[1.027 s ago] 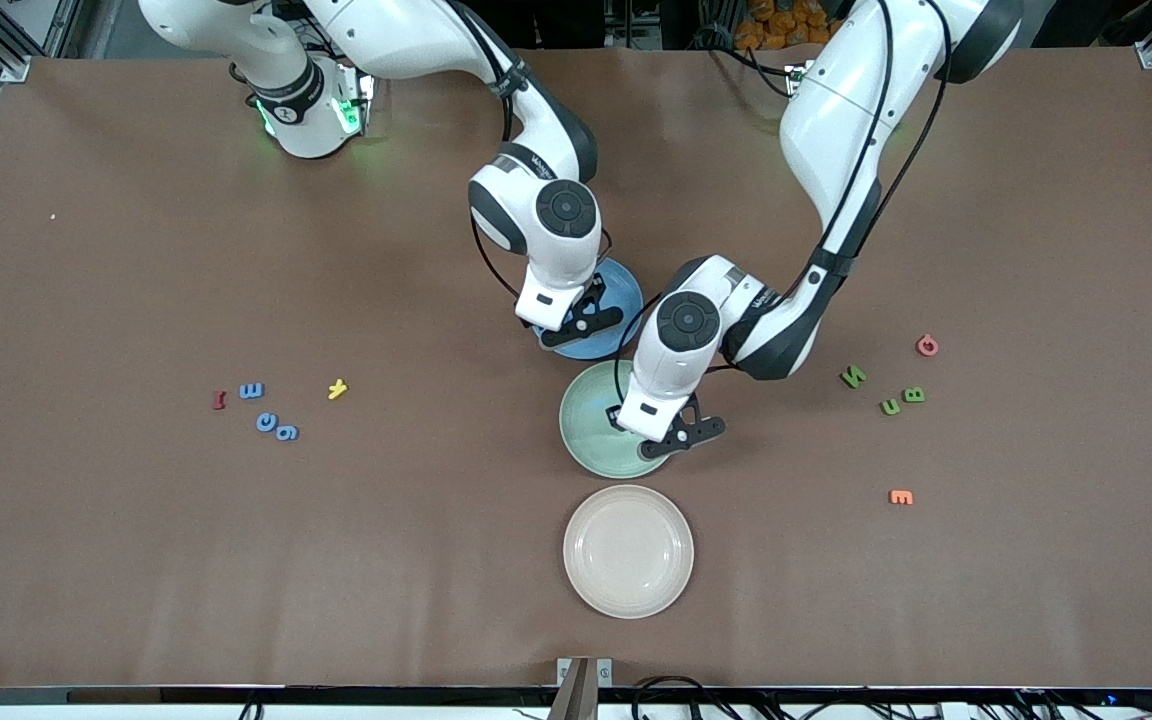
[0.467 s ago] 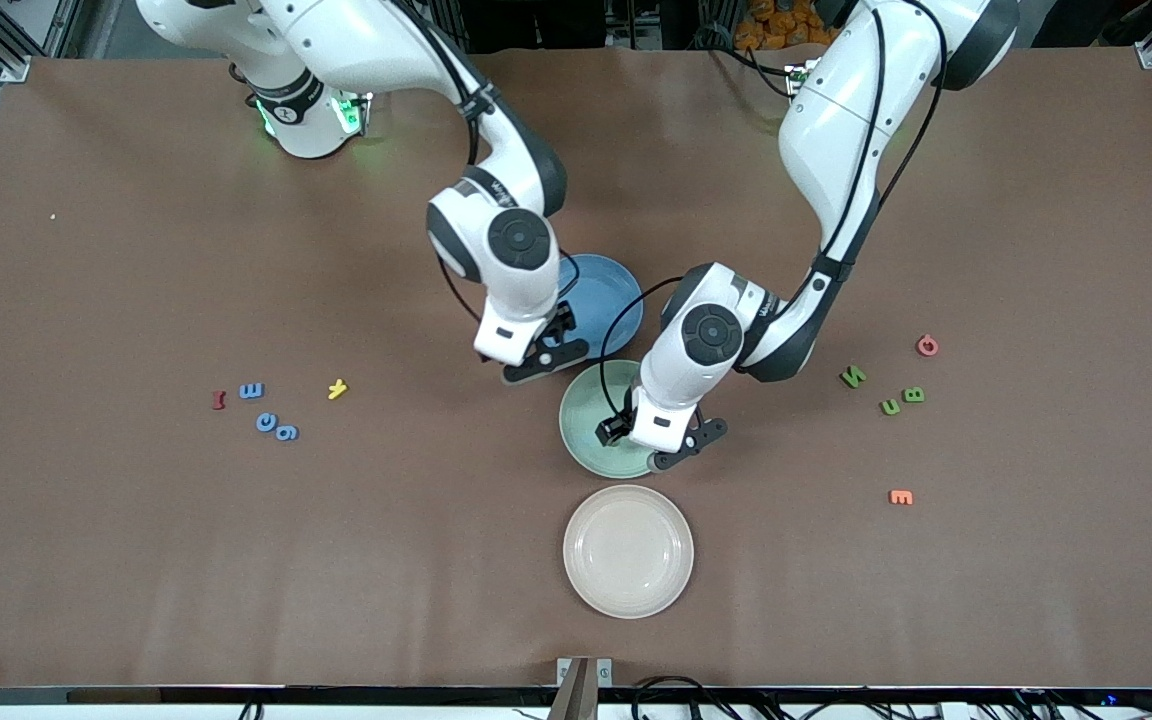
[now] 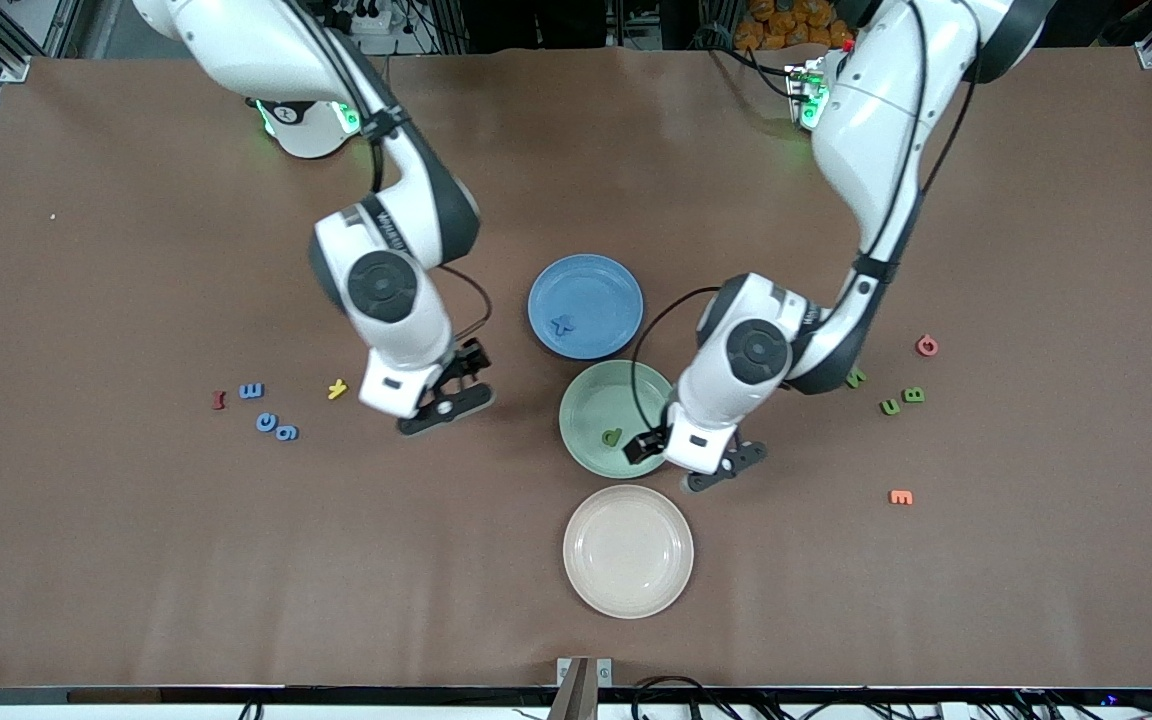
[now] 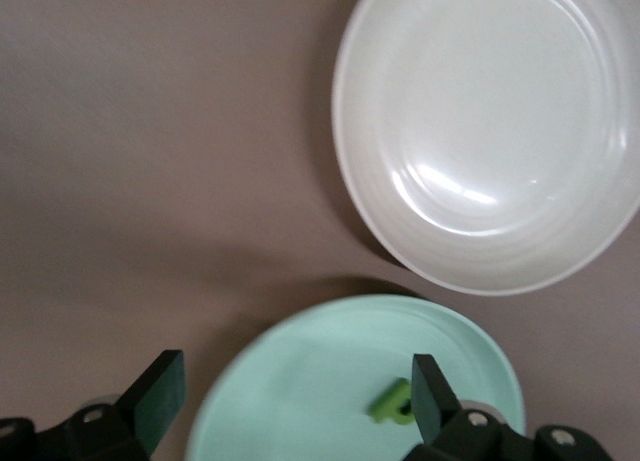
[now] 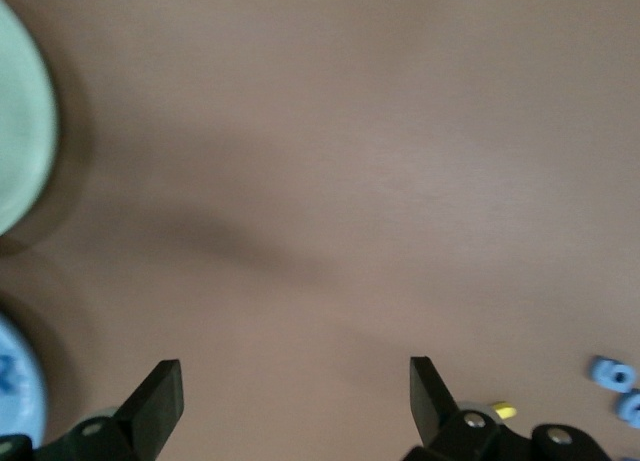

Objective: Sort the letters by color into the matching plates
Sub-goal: 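Grasp the green N with the left gripper while the right gripper reaches m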

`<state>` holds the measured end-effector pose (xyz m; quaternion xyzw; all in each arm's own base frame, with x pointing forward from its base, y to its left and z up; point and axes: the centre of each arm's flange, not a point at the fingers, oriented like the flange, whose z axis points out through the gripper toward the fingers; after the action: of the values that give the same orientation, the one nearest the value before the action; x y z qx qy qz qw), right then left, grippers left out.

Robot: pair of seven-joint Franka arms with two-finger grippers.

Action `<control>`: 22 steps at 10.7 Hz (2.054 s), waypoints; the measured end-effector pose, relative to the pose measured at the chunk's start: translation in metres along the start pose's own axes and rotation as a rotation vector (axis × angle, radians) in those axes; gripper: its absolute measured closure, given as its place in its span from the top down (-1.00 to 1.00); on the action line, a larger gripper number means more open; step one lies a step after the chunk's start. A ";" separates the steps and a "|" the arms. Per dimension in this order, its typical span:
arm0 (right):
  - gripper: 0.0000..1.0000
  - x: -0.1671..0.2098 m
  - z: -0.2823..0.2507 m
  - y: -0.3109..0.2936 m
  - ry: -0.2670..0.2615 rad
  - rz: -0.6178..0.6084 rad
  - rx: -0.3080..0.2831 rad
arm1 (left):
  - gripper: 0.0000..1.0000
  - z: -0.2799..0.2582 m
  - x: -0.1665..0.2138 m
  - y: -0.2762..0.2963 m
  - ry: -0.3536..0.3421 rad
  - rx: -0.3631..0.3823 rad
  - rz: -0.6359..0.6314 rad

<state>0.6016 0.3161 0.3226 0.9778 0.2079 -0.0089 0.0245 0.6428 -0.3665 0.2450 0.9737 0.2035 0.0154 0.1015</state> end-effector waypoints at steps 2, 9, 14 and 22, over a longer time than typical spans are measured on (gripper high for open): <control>1.00 0.000 0.001 0.066 -0.009 0.028 0.002 | 1.00 -0.032 0.036 -0.040 -0.056 0.083 0.122; 1.00 -0.039 0.001 0.284 0.037 0.203 -0.002 | 0.96 -0.108 0.031 -0.176 -0.034 0.306 0.156; 1.00 -0.083 0.024 0.331 0.077 0.294 -0.010 | 0.90 -0.089 0.017 -0.298 -0.016 0.294 0.010; 1.00 -0.148 0.076 0.307 0.120 0.311 -0.009 | 0.59 -0.029 -0.012 -0.317 0.031 0.185 -0.229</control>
<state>0.5911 -0.0279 0.2647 0.9968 0.0551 0.0546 0.0177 0.5055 -0.0812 0.2085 0.9490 0.3151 -0.0002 0.0093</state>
